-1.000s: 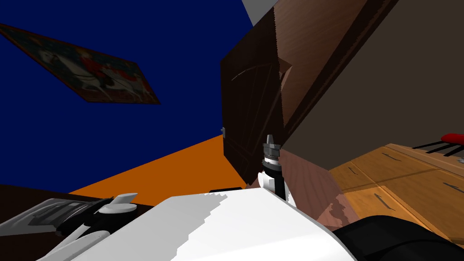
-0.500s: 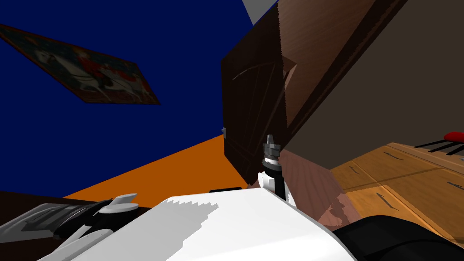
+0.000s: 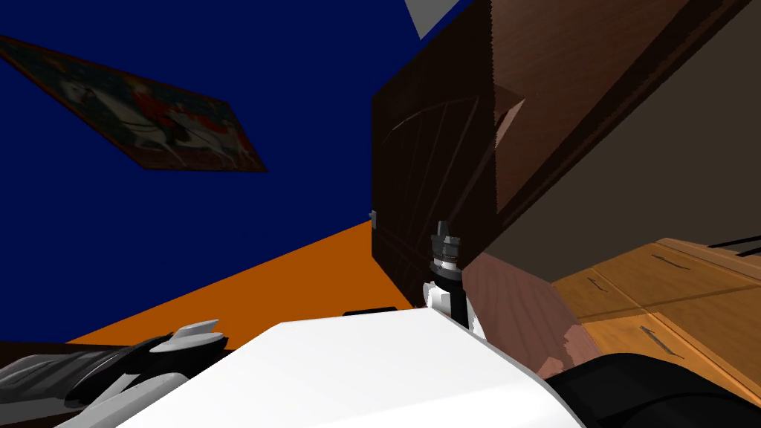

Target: Push the door open

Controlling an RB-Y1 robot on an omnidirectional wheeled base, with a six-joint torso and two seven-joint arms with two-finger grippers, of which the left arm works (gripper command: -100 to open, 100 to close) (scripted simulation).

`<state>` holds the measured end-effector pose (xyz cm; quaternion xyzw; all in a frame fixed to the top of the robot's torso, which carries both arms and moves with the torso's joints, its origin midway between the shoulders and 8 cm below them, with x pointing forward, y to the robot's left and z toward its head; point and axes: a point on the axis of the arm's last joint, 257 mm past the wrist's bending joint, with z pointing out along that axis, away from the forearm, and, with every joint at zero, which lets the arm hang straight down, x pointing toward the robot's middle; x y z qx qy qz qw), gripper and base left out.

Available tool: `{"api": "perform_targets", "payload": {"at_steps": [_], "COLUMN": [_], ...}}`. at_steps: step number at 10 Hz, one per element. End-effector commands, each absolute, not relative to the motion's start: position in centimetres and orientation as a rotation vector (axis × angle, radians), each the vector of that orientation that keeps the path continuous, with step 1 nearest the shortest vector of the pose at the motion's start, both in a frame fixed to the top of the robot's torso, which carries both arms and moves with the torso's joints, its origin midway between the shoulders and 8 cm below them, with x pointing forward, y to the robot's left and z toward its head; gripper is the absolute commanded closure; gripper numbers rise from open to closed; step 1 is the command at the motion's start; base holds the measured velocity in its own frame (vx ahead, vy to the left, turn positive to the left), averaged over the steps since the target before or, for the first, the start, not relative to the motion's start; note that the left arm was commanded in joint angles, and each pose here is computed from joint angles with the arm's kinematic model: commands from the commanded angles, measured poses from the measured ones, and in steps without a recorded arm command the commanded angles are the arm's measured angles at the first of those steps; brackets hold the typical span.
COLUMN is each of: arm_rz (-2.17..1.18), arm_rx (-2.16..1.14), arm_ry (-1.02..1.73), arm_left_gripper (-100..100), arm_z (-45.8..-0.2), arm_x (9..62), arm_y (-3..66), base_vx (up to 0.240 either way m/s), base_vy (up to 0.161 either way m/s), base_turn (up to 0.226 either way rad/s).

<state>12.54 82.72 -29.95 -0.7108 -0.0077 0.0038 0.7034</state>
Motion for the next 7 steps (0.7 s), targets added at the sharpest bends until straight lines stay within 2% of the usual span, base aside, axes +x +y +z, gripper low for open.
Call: {"api": "perform_targets", "payload": {"at_steps": [1,3,7], "arm_rz": [0.039,0.053,0.093], "arm_rx": [-1.567,-1.568,-1.57], "arm_ry": [-0.04,-0.054,-0.094], "arm_left_gripper": [100,100,100], "arm_z": [-29.5,-29.6,-29.7], "arm_x": [11.0,10.5,8.6], "arm_y": [83.0,83.0,83.0], "base_vx": [0.11,0.088,0.063], "base_vy": [0.145,0.093,0.058], "base_turn": [0.018,0.027,0.009]}}
